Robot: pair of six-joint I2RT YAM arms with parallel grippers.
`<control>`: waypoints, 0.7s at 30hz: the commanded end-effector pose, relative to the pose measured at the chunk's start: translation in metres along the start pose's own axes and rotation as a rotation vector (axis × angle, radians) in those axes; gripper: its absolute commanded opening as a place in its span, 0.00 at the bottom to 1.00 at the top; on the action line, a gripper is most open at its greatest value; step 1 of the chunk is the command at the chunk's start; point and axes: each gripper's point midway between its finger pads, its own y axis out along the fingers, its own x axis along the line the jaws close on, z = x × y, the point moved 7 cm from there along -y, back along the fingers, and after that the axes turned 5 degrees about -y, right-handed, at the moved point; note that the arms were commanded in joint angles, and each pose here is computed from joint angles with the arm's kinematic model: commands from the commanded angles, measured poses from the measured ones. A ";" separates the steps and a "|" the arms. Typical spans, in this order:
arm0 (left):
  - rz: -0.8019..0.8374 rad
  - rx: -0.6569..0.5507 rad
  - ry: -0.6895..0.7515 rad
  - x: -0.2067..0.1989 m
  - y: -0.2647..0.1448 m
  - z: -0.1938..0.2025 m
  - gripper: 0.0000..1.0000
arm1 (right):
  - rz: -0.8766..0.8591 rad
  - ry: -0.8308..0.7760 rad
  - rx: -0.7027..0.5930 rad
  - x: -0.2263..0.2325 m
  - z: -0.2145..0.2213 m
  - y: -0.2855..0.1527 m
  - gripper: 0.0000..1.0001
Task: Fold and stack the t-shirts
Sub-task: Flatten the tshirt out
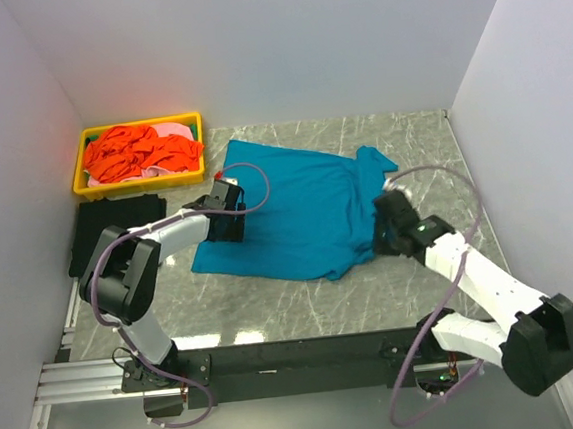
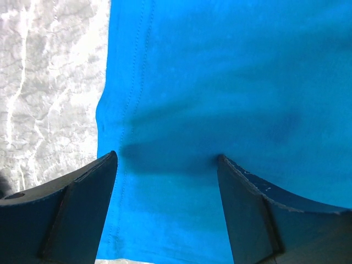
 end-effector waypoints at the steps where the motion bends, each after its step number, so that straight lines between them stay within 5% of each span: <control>1: -0.063 0.019 0.034 0.006 0.006 0.002 0.79 | 0.009 0.032 -0.169 -0.012 -0.053 -0.022 0.06; 4: -0.069 0.028 0.040 0.007 0.007 0.003 0.79 | 0.012 0.060 -0.206 -0.017 -0.092 -0.022 0.07; 10: -0.080 0.021 0.040 0.008 0.006 0.002 0.79 | 0.063 0.101 -0.249 -0.021 -0.145 -0.005 0.31; 15: -0.079 0.010 0.036 0.009 0.003 -0.002 0.78 | -0.068 0.076 -0.247 -0.005 -0.126 -0.015 0.55; 21: -0.066 0.009 0.027 0.008 0.002 -0.003 0.79 | -0.132 0.137 -0.231 -0.011 -0.069 -0.009 0.52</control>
